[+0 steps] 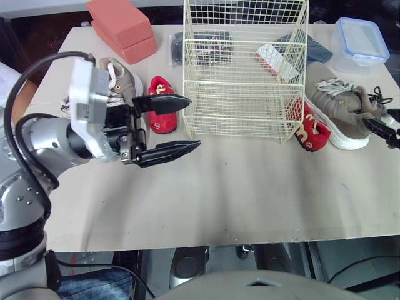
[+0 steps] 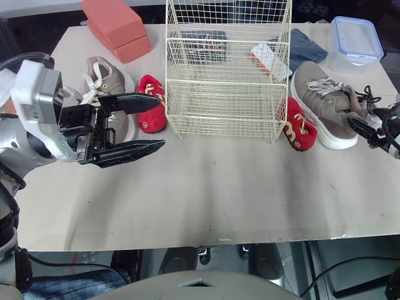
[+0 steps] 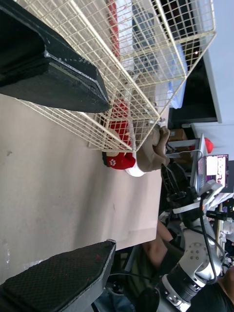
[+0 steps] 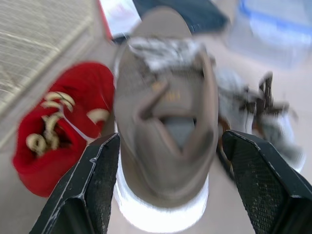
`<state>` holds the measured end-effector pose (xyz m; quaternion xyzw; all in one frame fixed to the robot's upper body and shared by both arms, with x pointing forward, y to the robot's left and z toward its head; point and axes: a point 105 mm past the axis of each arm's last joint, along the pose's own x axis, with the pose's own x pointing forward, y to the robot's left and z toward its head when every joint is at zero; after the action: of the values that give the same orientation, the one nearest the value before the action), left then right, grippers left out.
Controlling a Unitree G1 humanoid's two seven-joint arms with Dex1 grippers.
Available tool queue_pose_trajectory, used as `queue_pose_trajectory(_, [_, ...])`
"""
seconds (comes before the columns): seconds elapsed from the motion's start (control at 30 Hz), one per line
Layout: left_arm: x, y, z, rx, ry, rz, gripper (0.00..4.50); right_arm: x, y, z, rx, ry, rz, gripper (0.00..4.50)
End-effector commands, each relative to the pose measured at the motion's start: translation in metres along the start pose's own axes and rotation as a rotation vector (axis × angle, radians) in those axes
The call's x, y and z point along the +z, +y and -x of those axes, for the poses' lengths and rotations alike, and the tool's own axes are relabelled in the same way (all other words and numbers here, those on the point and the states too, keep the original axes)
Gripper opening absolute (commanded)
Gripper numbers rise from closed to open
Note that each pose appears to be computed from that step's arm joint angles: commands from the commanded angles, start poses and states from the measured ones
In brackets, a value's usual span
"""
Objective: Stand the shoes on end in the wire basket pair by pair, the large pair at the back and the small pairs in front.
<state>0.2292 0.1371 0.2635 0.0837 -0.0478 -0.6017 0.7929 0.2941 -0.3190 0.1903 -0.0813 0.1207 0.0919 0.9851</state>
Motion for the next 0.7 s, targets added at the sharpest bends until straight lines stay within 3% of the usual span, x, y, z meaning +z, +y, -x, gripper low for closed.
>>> queue_pose_trajectory(0.03, [0.011, -0.005, 0.001, -0.011, 0.001, -0.052, 4.50, 0.002, -0.005, 0.003, -0.024, -0.026, -0.070, 3.26])
queue_pose_trajectory(0.3, [0.009, -0.010, 0.001, -0.034, 0.007, -0.039, 4.50, -0.011, 0.003, -0.009, 0.015, -0.016, -0.159, 3.26])
queue_pose_trajectory(0.7, [0.011, -0.012, -0.008, -0.104, 0.008, -0.054, 4.50, -0.006, 0.015, -0.019, 0.074, -0.101, -0.169, 3.26])
